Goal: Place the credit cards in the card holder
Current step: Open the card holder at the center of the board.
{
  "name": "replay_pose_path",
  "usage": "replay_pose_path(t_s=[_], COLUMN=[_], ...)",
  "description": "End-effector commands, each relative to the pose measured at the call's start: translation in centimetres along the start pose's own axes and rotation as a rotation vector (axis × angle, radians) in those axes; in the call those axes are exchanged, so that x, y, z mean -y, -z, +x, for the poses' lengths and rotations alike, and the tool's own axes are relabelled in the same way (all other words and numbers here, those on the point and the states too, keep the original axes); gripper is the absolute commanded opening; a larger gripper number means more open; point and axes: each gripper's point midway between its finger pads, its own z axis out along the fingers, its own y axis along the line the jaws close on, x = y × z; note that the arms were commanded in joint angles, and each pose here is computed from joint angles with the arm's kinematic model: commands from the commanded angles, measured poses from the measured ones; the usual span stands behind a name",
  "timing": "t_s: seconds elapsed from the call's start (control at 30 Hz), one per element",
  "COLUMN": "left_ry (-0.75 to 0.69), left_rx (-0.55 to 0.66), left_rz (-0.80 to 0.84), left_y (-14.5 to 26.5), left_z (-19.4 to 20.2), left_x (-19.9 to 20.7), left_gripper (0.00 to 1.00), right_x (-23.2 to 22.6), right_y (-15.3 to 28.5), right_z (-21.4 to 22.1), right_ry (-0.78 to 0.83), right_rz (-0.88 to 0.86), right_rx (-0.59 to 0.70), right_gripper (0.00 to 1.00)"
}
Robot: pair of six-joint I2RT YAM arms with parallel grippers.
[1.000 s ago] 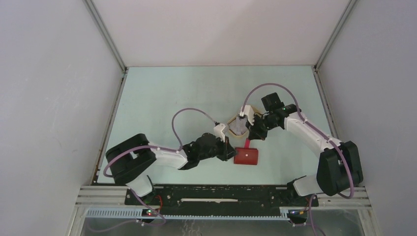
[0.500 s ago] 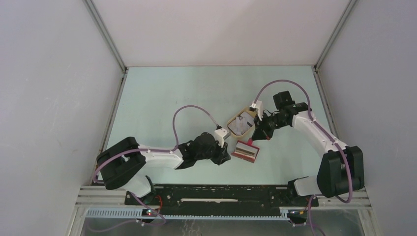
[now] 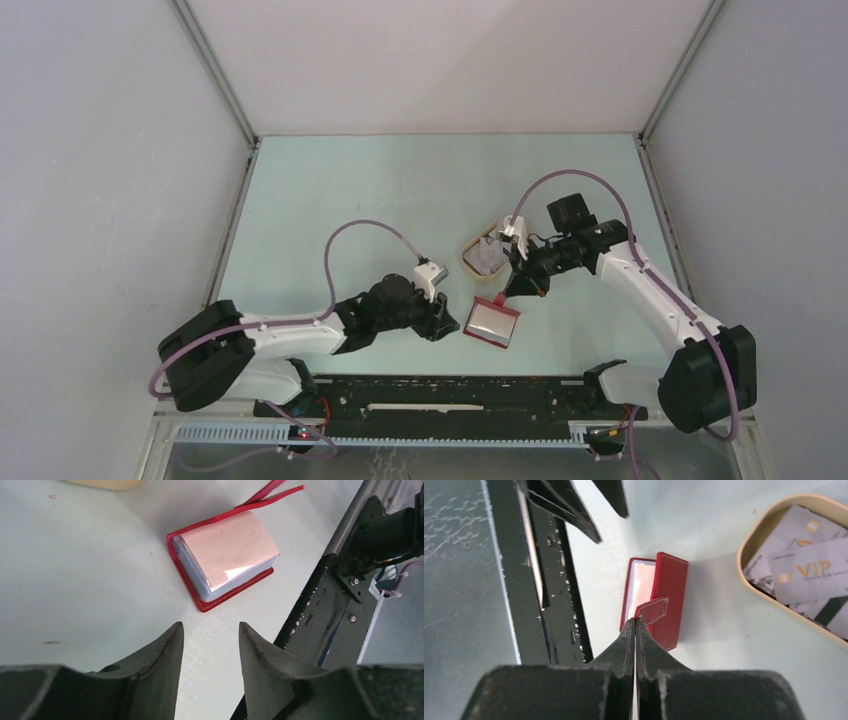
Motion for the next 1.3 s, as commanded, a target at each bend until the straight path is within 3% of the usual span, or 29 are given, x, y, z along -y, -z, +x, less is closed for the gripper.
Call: replay_pose_path(t_s=[0.0,0.43,0.7,0.93,1.07,1.27], left_ry=[0.026,0.038,0.056,0.050,0.046,0.071], left_rx=[0.114,0.199,0.188,0.202,0.221,0.252], left_rz=[-0.021,0.056,0.090,0.101,0.134,0.187], left_y=[1.6,1.0,-0.1,-0.4,-0.6,-1.2], left_z=[-1.5,-3.5,-3.3,-3.9,-5.2,-7.0], left_x=[-0.3,1.2,1.6,1.9,2.8,4.2], left_gripper=[0.52,0.56,0.56,0.56,0.56,0.55], right_x=[2.6,10.6,10.9,11.0,10.6,10.2], right_y=[-0.1,2.1,1.8,2.9,2.6,4.5], right_z=[0.2,5.2,10.2,13.3,13.3,10.0], right_ry=[-0.042,-0.287,-0.353,-0.433,-0.455,-0.445], right_rz=[0.110,0.451,0.443,0.462,0.423,0.419], right_rx=[-0.022,-0.154,-0.355,-0.416,-0.403,-0.236], right_gripper=[0.00,0.00,0.00,0.01,0.09,0.28])
